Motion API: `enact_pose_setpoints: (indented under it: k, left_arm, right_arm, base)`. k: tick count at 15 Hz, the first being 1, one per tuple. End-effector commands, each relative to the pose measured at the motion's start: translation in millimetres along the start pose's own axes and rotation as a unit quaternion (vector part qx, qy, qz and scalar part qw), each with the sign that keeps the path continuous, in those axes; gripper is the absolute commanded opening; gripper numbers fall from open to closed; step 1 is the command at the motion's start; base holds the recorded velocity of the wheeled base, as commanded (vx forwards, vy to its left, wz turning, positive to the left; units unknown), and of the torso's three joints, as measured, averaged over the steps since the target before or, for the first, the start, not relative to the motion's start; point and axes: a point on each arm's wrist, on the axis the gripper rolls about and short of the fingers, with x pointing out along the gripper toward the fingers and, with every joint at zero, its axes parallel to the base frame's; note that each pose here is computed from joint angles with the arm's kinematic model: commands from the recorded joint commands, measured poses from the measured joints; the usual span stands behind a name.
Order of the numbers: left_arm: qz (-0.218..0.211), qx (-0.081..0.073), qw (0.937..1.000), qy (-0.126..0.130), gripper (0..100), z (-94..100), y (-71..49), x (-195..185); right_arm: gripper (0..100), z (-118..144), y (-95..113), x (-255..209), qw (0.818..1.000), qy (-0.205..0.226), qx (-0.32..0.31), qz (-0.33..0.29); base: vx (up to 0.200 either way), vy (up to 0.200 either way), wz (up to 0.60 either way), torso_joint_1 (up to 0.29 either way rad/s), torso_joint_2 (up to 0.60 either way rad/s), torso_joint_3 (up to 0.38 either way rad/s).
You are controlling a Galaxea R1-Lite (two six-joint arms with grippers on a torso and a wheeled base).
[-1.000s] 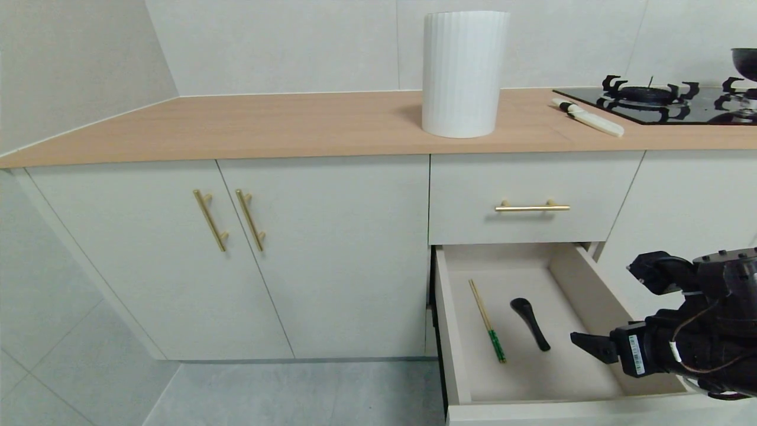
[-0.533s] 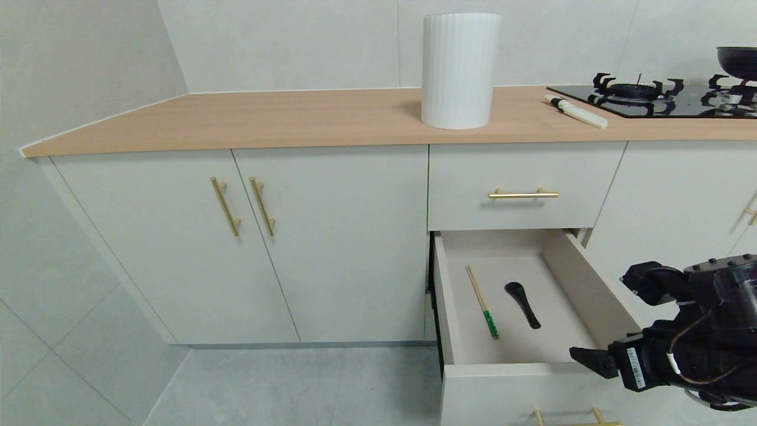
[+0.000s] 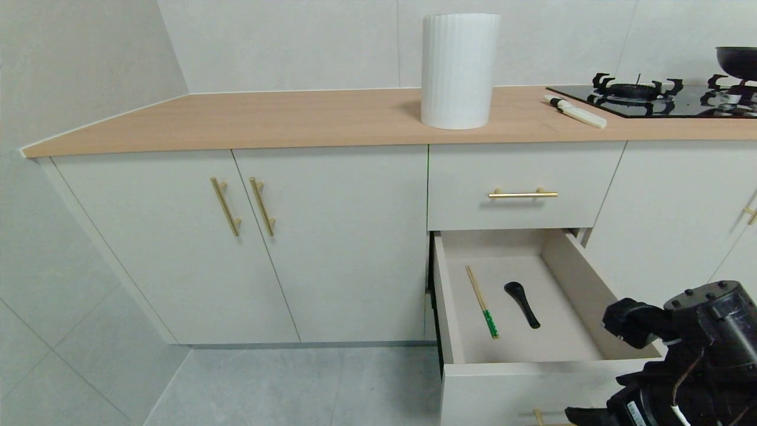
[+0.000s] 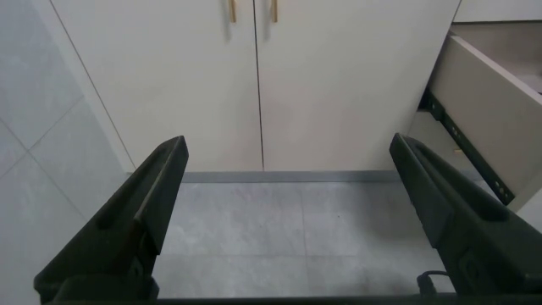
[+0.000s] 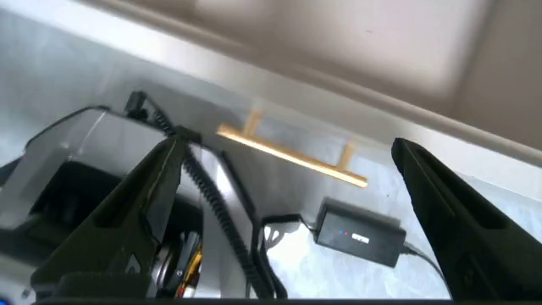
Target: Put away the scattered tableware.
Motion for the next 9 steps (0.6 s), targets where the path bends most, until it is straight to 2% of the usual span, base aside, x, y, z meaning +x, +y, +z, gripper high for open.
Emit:
enact_pose_setpoints:
  k: [1, 9]
  left_arm:
    - [0.000, 0.000, 1.0000, 0.000, 100, 0.0, 0.0, 0.0]
    - [0.000, 0.000, 1.0000, 0.000, 100, 0.0, 0.0, 0.0]
  right_arm:
    - [100, -4.0, 8.5, 3.2, 1.000, 0.016, -0.019, 0.016]
    - [100, -6.9, 12.0, 22.3, 0.998, 0.062, -0.024, 0.010]
  base:
    - [0.000, 0.000, 0.00, 0.000, 0.00, 0.000]
    - [0.000, 0.000, 0.00, 0.000, 0.00, 0.000]
